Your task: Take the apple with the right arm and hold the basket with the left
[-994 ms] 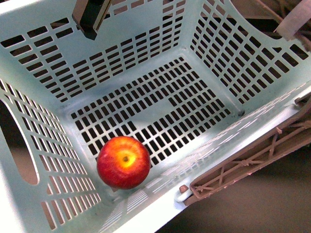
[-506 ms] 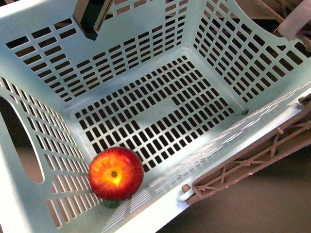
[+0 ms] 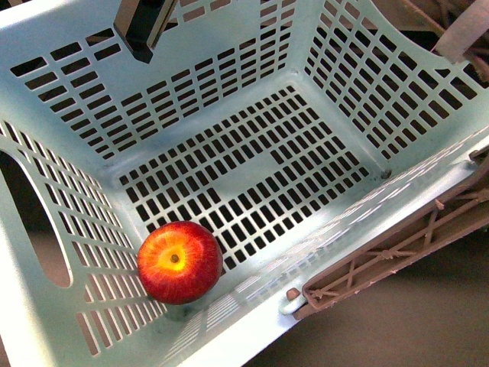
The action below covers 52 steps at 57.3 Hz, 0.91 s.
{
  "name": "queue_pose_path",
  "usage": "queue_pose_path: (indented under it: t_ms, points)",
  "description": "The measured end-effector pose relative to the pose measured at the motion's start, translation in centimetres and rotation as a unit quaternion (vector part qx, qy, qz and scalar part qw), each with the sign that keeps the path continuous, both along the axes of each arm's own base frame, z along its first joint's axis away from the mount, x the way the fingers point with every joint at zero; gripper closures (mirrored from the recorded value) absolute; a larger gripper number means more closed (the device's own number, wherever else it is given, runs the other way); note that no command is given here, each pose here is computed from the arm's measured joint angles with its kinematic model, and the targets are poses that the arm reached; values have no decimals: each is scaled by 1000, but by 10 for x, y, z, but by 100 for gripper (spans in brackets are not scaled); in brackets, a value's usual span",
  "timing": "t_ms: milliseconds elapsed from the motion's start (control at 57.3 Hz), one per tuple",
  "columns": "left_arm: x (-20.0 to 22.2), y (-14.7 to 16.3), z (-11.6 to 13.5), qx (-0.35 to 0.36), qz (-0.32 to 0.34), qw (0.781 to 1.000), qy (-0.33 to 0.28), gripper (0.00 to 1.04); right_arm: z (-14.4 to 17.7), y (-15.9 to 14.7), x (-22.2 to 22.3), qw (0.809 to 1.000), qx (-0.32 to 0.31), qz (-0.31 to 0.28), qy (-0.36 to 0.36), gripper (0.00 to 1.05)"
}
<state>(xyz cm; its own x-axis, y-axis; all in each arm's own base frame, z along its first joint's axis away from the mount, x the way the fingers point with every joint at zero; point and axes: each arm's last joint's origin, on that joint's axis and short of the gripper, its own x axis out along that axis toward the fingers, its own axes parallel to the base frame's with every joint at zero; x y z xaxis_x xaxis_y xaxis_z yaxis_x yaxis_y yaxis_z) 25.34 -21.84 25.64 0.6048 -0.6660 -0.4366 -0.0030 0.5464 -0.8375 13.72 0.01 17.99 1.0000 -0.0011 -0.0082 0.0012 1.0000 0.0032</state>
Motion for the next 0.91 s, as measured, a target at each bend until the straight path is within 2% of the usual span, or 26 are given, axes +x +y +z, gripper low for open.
queue_pose_path:
  t_ms: [227,907]
  points:
    - [0,0,0,0,0,1000,0,90,-9,0,-11,1000,0,0,-7,103]
    - [0,0,0,0,0,1000,0,90,-8,0,-28,1000,0,0,-13,103]
